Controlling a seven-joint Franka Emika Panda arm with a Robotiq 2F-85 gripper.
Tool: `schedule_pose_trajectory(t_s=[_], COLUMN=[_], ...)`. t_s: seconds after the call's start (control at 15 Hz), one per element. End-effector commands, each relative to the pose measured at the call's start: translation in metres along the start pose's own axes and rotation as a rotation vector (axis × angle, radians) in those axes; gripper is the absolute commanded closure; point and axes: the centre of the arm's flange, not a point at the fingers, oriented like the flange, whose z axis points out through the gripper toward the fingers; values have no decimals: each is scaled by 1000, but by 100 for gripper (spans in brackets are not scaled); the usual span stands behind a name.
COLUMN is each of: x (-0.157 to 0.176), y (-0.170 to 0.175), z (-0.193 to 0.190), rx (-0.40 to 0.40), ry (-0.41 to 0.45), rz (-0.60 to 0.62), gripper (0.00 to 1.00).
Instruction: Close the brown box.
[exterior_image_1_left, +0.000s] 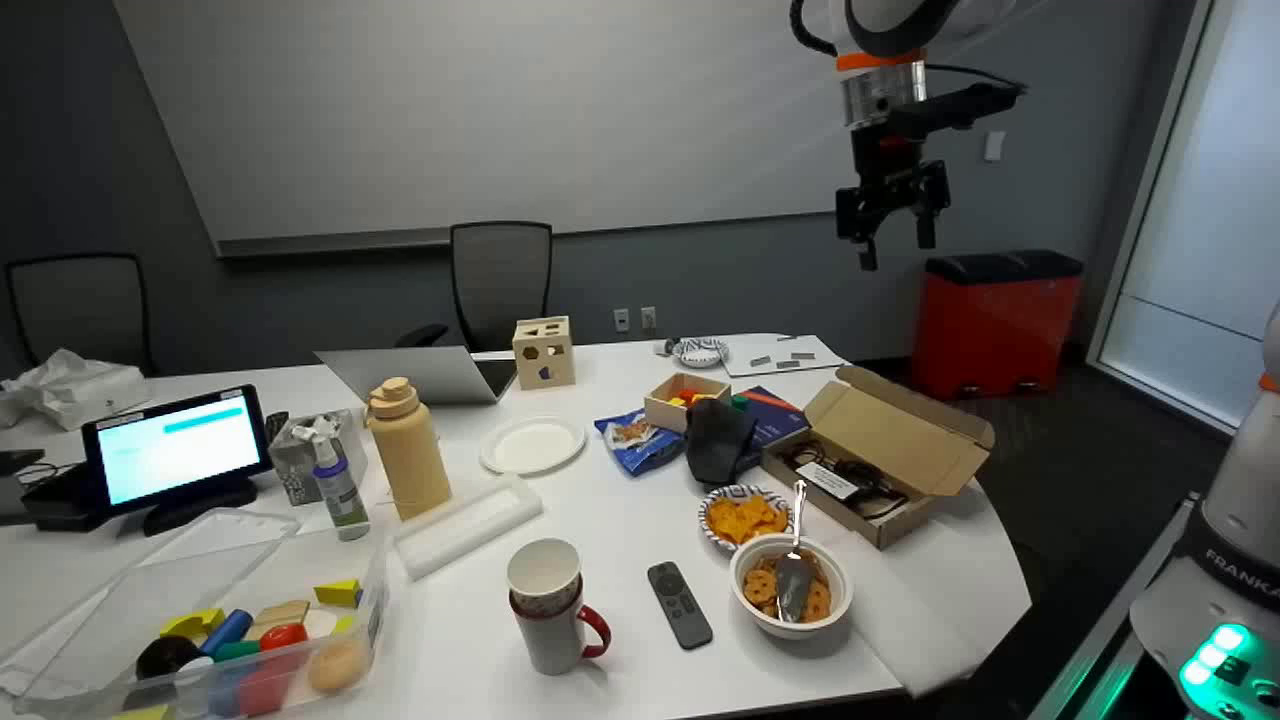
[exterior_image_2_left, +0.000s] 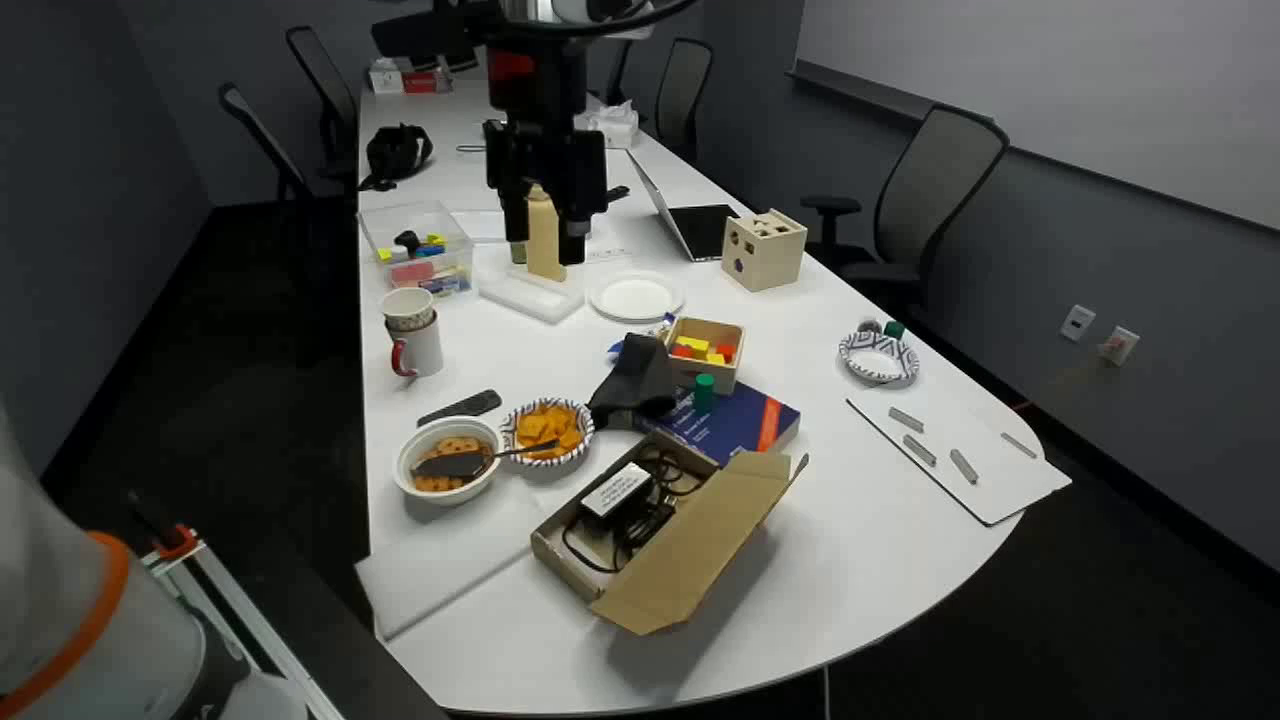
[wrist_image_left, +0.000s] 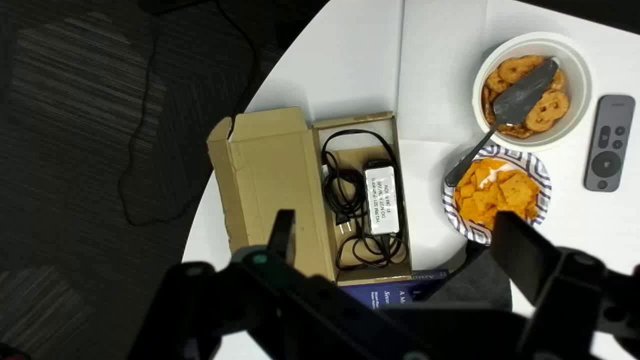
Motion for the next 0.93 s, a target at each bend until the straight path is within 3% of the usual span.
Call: schedule_pose_trajectory(t_s=[0.0,0.27,0.47,0.87], x=[0,0,22,85], y=[0,0,7,68], z=[0,0,19,64], rx=[0,0,1,76], ry=[0,1,-60,-220], rz=[0,0,15,110], gripper=[0,0,0,0])
